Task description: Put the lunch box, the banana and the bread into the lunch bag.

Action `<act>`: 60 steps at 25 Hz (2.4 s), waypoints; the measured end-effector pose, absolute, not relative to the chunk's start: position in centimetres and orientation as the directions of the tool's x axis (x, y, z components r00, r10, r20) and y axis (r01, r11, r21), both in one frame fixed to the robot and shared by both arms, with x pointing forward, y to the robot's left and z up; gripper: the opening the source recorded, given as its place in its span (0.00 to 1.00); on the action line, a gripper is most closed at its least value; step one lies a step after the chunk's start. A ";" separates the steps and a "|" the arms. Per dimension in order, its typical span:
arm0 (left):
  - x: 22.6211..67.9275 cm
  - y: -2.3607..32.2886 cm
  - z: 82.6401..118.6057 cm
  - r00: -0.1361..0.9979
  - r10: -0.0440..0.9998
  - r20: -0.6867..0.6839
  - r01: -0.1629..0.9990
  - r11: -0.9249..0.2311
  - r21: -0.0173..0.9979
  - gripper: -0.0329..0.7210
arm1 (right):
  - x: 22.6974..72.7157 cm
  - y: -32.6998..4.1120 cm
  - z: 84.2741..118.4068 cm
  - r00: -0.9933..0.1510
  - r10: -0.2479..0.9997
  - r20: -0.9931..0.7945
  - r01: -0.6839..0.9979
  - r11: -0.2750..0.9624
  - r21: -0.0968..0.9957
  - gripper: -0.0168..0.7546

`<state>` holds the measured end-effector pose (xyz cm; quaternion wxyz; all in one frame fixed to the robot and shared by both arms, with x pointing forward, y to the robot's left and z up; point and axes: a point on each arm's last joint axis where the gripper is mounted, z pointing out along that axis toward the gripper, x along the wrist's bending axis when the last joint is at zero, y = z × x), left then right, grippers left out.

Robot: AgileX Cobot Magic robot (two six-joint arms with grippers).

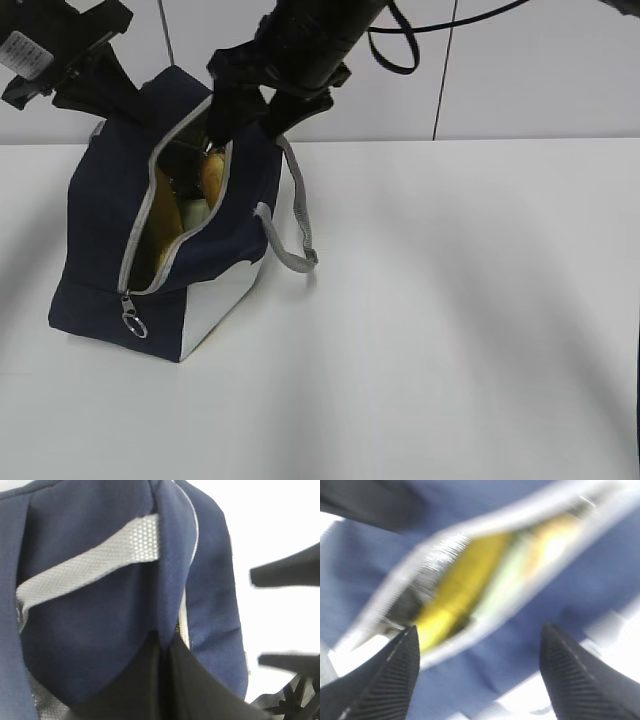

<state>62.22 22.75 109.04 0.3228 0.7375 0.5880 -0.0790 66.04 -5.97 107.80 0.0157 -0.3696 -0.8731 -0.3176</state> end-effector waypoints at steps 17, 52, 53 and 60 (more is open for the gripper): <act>62.2 22.7 109.0 0.296 0.815 -0.497 0.919 -0.103 0.380 0.04 | 67.9 -9.2 104.5 -0.399 0.774 0.491 0.907 0.255 0.335 0.56; 62.8 14.8 110.9 0.362 0.668 -0.651 0.841 0.067 0.536 0.04 | 67.9 -13.0 110.9 -0.443 0.861 0.251 0.822 0.279 0.496 0.01; 63.0 14.6 110.7 0.357 0.665 -0.656 0.841 0.078 0.536 0.04 | 68.1 -13.4 110.9 -0.436 0.865 0.247 0.824 0.274 0.496 0.01; 64.7 13.7 107.4 0.281 0.637 -0.718 0.884 0.120 0.452 0.04 | 68.3 -13.8 110.6 -0.424 0.873 0.240 0.830 0.269 0.488 0.01</act>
